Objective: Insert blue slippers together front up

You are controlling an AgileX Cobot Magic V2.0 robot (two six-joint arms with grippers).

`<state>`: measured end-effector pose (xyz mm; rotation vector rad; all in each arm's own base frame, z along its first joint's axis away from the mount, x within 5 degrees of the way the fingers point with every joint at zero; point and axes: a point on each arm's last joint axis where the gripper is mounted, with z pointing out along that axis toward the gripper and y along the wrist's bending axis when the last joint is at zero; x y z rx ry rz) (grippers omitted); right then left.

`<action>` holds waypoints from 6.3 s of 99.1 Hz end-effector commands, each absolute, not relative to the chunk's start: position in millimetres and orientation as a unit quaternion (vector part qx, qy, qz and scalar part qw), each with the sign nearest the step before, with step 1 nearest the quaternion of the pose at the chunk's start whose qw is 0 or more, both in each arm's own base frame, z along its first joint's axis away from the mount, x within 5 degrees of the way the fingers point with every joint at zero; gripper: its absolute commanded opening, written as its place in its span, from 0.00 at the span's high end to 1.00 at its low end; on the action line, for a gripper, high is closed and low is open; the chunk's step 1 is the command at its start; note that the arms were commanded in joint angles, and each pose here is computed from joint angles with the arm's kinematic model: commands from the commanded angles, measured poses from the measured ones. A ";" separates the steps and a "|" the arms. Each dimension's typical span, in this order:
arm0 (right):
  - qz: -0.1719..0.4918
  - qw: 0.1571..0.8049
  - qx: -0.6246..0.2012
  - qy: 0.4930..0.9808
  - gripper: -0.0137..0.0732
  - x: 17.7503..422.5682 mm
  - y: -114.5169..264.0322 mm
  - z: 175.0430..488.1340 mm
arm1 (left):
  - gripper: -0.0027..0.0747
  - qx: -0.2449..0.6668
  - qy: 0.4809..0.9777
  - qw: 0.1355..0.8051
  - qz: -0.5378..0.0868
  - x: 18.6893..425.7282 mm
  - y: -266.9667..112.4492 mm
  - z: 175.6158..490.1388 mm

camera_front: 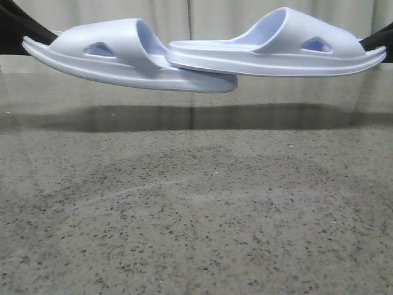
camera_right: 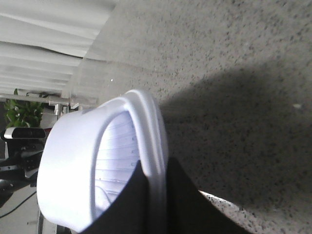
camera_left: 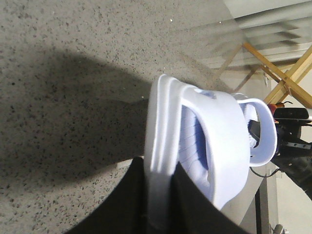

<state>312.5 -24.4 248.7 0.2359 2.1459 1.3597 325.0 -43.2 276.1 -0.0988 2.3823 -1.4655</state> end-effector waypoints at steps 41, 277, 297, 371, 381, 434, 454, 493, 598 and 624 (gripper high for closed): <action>0.557 0.295 0.028 0.776 0.97 333.2 28.0 259.0 | 0.95 -0.004 0.809 0.163 -0.564 314.6 -60.8 305.1; 0.561 0.287 -0.037 0.776 0.68 347.3 7.7 291.1 | 0.49 0.059 0.863 0.250 -0.435 327.0 -67.0 286.1; 0.547 0.278 -0.046 0.788 0.68 345.5 5.9 287.3 | 0.44 0.075 0.876 0.260 -0.398 328.3 -58.6 281.5; 0.517 0.370 -0.030 0.771 0.96 321.2 -28.2 334.0 | 0.95 0.102 0.832 0.464 -0.287 305.5 -26.0 392.4; 0.510 0.397 -0.029 0.763 0.95 315.2 -26.4 347.8 | 0.95 0.095 0.811 0.521 -0.249 290.8 -22.0 415.5; 0.370 0.519 -0.116 0.762 0.95 245.6 12.0 401.4 | 0.95 0.131 0.726 0.671 -0.078 185.1 -15.8 480.4; 0.289 0.551 -0.124 0.773 0.95 205.7 21.2 387.4 | 0.95 0.117 0.723 0.679 -0.047 150.8 -14.0 450.0; 0.222 0.575 -0.077 0.784 0.95 140.4 26.6 306.2 | 0.95 0.133 0.719 0.680 -0.049 105.8 -24.0 346.8; 0.211 0.608 -0.143 0.752 0.95 99.9 46.4 283.1 | 0.95 0.107 0.695 0.706 -0.080 78.8 -22.9 315.7; 0.211 0.608 -0.143 0.752 0.95 99.9 46.4 283.1 | 0.95 0.107 0.695 0.706 -0.080 78.8 -22.9 315.7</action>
